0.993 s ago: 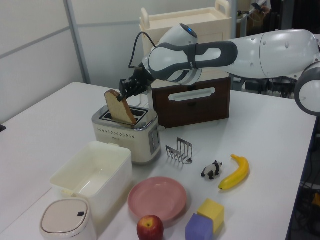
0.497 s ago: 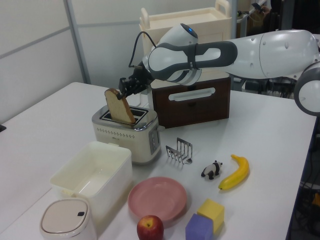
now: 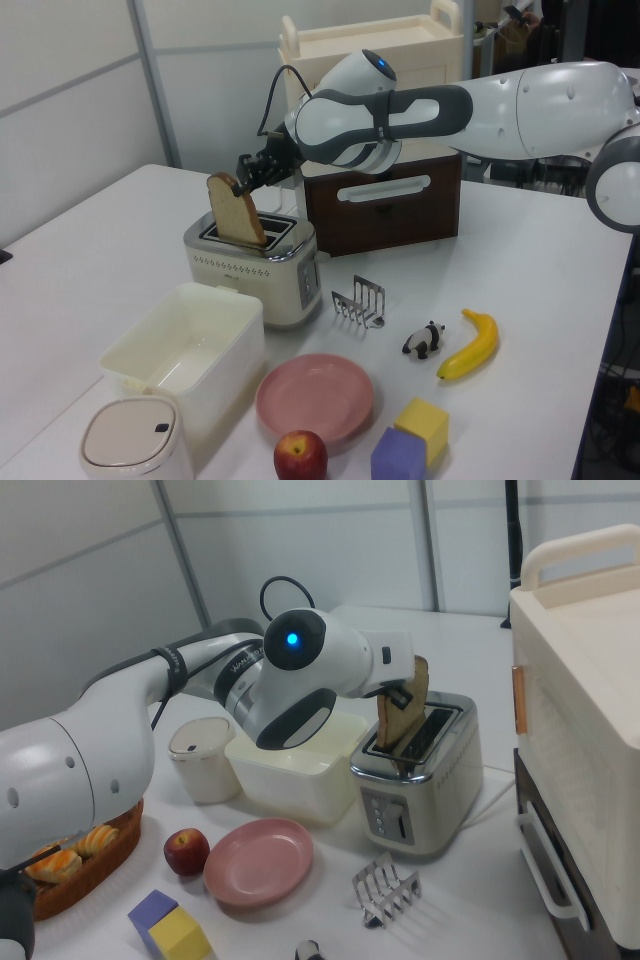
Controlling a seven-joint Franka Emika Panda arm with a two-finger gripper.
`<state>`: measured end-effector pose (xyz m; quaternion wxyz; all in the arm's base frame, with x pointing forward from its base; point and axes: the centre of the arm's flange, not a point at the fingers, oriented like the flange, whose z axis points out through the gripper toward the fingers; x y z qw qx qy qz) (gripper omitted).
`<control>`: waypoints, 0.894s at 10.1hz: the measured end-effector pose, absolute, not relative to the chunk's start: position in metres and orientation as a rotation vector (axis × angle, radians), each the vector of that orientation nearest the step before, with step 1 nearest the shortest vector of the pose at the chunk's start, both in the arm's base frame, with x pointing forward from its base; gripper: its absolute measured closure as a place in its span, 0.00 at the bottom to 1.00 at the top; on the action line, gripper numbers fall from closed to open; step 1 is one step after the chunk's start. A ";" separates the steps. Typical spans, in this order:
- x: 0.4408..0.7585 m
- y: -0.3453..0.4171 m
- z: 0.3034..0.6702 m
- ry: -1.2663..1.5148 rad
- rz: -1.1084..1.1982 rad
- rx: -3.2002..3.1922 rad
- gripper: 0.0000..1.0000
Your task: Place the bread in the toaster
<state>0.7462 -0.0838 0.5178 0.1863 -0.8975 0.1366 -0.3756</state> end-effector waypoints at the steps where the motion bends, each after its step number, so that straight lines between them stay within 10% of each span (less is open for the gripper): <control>1: 0.747 -0.084 0.516 0.383 -1.056 -2.529 0.86; 6: 0.748 -0.085 0.513 0.337 -1.071 -2.547 0.06; 9: 0.745 -0.081 0.526 0.300 -1.073 -2.553 0.00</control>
